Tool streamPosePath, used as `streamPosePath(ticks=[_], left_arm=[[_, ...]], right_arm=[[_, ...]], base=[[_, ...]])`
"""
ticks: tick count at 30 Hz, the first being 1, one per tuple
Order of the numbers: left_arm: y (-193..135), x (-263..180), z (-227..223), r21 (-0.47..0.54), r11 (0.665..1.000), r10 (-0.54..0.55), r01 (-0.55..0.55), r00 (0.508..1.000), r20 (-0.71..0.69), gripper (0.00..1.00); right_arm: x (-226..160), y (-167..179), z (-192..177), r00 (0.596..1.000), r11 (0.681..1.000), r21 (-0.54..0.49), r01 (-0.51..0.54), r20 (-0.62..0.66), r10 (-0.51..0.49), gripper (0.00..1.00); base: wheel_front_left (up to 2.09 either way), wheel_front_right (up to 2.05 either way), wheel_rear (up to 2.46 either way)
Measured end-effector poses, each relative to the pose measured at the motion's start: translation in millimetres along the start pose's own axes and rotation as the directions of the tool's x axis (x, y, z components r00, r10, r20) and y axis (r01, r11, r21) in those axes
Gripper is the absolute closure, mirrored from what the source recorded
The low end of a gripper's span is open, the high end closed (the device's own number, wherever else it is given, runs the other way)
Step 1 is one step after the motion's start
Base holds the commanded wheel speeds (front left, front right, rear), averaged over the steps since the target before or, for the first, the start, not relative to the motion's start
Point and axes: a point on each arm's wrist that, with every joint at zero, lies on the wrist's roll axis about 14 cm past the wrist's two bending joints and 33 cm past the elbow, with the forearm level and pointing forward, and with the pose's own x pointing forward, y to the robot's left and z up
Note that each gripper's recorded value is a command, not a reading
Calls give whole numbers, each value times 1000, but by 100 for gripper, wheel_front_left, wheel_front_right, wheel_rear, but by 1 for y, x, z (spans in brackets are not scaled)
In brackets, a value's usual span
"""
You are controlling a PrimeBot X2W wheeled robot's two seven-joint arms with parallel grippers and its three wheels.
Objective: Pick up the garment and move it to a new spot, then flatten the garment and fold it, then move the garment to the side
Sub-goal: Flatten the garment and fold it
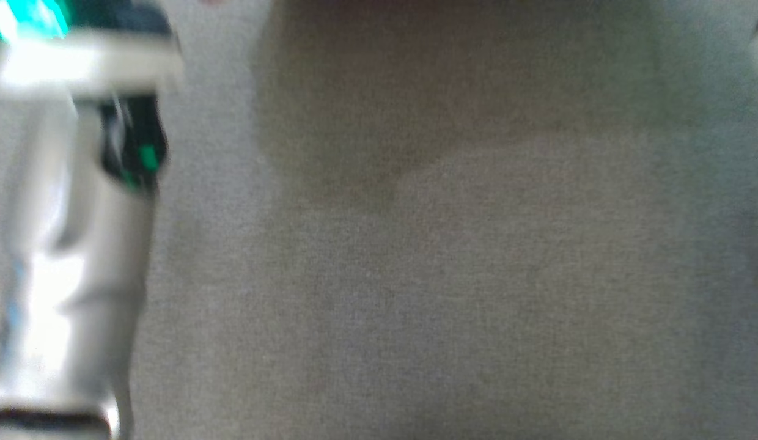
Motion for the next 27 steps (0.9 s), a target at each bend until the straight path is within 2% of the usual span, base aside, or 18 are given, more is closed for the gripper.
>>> streamPosePath(ticks=[8, 12, 19, 24, 27], left_arm=[[10, -135, -31, -15, 994, 107, -111, 981, -160, 100], [3, -193, -38, -33, 986, 155, -166, 964, -215, 100], [-11, -252, -35, -60, 964, 239, -260, 942, -235, 100], [-12, -281, -38, -60, 951, 278, -305, 921, -272, 100], [-11, -278, -38, -56, 950, 282, -307, 920, -271, 100]], right_arm=[[-103, 16, -26, 993, 994, 103, 28, -117, -16, 100], [-156, 26, -33, 986, 989, 137, 46, -165, -23, 100], [-229, 44, -46, 967, 980, 183, 75, -252, -27, 100], [-261, 70, -52, 947, 967, 244, 78, -320, 4, 100], [-263, 72, -52, 943, 963, 255, 88, -334, 2, 100]], base=[[0, 0, 0], [0, 0, 0], [0, 0, 0], [0, 0, 0], [0, 0, 0]])
